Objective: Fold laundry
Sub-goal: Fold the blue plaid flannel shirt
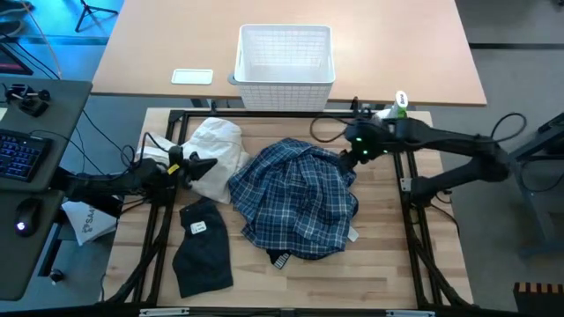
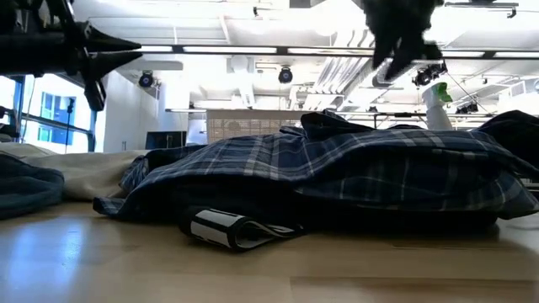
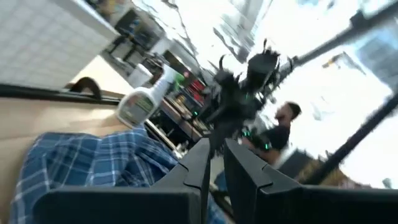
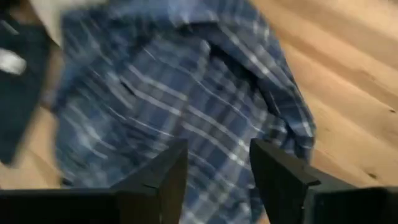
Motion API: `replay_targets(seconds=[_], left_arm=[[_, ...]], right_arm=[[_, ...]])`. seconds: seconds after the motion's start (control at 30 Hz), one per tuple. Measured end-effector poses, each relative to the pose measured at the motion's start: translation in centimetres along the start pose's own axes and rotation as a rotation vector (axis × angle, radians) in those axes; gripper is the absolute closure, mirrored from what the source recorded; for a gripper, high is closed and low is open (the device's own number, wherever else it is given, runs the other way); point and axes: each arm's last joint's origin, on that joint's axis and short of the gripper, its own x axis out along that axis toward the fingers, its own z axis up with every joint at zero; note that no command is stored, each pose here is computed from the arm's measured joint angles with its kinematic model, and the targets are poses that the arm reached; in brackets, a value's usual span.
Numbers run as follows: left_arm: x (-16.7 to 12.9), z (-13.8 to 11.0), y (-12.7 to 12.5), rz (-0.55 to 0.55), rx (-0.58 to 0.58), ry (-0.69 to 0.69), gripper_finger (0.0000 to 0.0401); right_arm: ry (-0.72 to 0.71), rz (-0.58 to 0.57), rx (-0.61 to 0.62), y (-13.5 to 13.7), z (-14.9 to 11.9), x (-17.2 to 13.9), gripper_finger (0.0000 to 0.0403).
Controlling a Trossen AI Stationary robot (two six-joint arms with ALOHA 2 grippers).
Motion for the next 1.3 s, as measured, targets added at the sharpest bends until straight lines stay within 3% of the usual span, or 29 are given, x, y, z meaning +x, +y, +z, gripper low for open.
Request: replay_targets(seconds=[0.07, 0.2, 0.43, 0.6, 0.77, 0.9, 1.1, 1.3], left_arm=[[0.0, 0.0, 0.0, 0.009, -0.007, 0.000, 0.0366], [0.3, 0.9, -0.8, 0.039, 0.085, 0.014, 0.0377], [3.1, 3.9, -4.5, 0.135, 0.261, 0.115, 0.0398], [7.1, 4.7, -7.1, 0.142, 0.353, 0.274, 0.0400], [11.6, 5.1, -9.5, 0.116, 0.435, 0.363, 0.0400], [14.6, 5.7, -10.6, 0.139, 0.516, 0.394, 0.0400], [18.2, 7.8, -12.0, 0.154, 0.660, 0.463, 0.0390], [21.3, 10.7, -13.7, 0.100, 0.755, 0.410, 0.0320]], right_arm=[[0.064, -0.065, -0.009, -1.3, 0.0, 2.3, 0.0208], [0.128, -0.156, 0.006, -4.2, 0.1, 6.3, 0.0190], [0.106, -0.169, 0.000, -7.5, 0.3, 11.1, 0.0195], [0.073, -0.147, -0.052, -8.4, 0.5, 13.4, 0.0223], [0.074, -0.077, -0.110, -8.4, 0.9, 14.4, 0.0305], [0.071, -0.007, -0.113, -7.5, 1.8, 12.7, 0.0389], [-0.027, 0.062, -0.144, -4.4, 4.6, 5.1, 0.0394], [-0.177, 0.173, -0.177, -1.2, 7.4, -3.1, 0.0399]])
